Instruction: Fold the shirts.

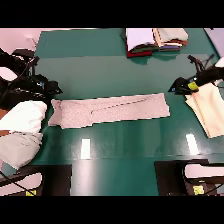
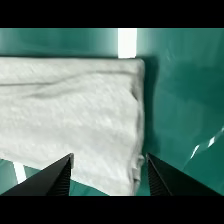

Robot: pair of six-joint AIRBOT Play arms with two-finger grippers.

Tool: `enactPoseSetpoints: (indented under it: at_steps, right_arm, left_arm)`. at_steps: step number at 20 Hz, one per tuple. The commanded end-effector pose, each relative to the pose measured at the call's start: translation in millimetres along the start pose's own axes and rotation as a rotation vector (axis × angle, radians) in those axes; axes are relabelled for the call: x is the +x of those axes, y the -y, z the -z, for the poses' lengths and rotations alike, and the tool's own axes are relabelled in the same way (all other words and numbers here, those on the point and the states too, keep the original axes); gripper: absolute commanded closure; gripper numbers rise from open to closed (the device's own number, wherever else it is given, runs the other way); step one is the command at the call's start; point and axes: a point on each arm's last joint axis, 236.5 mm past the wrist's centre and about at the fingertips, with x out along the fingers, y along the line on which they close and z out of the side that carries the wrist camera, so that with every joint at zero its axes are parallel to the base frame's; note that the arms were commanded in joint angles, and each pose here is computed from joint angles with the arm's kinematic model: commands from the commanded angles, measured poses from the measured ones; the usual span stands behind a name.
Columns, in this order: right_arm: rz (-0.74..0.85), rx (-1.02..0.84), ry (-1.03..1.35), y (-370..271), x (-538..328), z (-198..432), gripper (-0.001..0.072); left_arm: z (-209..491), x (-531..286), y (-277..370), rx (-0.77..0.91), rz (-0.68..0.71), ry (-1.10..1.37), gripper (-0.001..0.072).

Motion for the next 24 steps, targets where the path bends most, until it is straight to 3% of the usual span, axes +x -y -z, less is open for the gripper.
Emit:
enactPoseSetpoints:
  at_steps: [1,5,8,10,12,13,18,24]
  right_arm:
    - [-0.053,0.114,-0.034,39.2,13.1,30.5,0.0175]
    - [-0.260,0.183,-0.050,23.4,52.2,39.3,0.0180]
    - [-0.301,0.165,-0.081,1.9,79.9,37.6,0.0207]
    - [-0.296,0.097,-0.109,-14.2,93.3,35.4,0.0377]
    - [-0.279,0.000,-0.102,-30.5,90.6,26.8,0.0656]
    - [-0.272,-0.035,-0.078,-37.2,82.6,18.6,0.0699]
    - [-0.261,-0.165,0.123,-92.2,-8.0,-24.7,0.0700]
    - [-0.297,-0.383,0.219,-207.5,-77.2,-21.3,0.0700]
  left_arm:
    - [-3.2,0.1,20.3,0.009,0.048,0.008,0.0686]
    - [6.7,20.5,69.7,0.074,0.093,-0.001,0.0685]
    - [16.7,37.6,107.3,0.122,0.127,-0.001,0.0685]
    - [25.9,53.1,126.3,0.119,0.143,-0.014,0.0685]
    - [35.5,73.1,142.5,0.124,0.154,-0.025,0.0686]
    - [40.0,85.2,151.1,0.130,0.160,-0.025,0.0687]
    - [77.6,141.0,187.9,0.163,0.187,-0.134,0.0687]
    - [99.3,183.4,216.7,0.227,0.204,-0.224,0.0687]
